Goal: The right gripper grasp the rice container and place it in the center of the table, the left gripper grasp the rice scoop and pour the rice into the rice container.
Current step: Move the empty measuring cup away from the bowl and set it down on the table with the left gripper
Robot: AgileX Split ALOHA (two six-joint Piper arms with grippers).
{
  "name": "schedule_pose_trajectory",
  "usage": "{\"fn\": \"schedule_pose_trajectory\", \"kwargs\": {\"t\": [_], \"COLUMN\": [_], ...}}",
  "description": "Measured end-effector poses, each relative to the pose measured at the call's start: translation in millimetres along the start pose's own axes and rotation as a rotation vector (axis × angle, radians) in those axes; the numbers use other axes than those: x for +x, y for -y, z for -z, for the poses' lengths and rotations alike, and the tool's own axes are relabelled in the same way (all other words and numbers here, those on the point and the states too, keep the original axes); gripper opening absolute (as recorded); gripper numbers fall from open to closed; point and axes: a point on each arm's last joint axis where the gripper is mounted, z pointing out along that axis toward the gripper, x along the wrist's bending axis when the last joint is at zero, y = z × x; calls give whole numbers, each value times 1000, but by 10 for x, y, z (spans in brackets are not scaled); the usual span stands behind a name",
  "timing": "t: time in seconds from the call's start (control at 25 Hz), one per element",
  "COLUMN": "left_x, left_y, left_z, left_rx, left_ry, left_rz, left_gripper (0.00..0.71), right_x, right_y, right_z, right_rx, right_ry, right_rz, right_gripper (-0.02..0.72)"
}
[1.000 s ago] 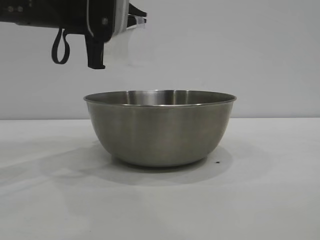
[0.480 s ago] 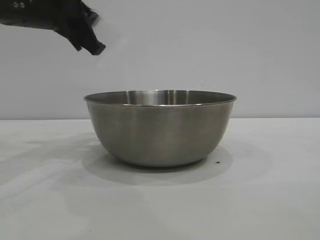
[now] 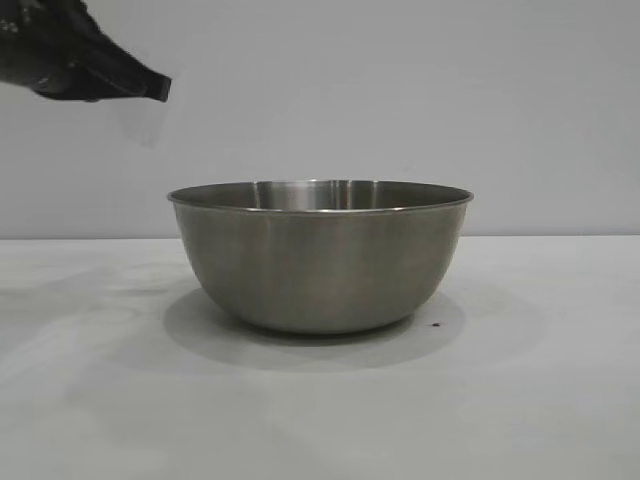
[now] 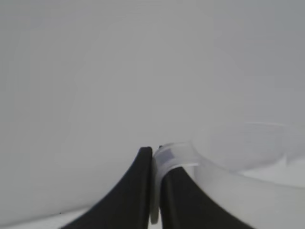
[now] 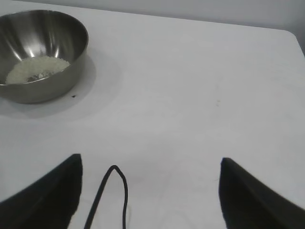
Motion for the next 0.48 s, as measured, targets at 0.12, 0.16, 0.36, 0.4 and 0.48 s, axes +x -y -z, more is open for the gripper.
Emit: {"fn": "schedule_pose_trajectory", "kwargs": {"t": [0.12, 0.16, 0.36, 0.4, 0.48], "left_x": [39, 62, 280, 312, 363], "left_y": [130, 176, 391, 416, 438], "left_z": [109, 145, 283, 297, 296], "left_rx": [57, 75, 157, 165, 167], "left_ry": [-10, -12, -64, -63, -54], "left_rz": [39, 62, 199, 202, 207], "left_gripper": [0, 0, 0, 0, 0], "right_x": [0, 0, 0, 0, 0], "right_y": [0, 0, 0, 0, 0], "right_z": [0, 0, 0, 0, 0], "right_rx": [0, 0, 0, 0, 0], "right_ry": [0, 0, 0, 0, 0], "right_rz": [0, 0, 0, 0, 0], "right_gripper": [507, 507, 507, 507, 507]}}
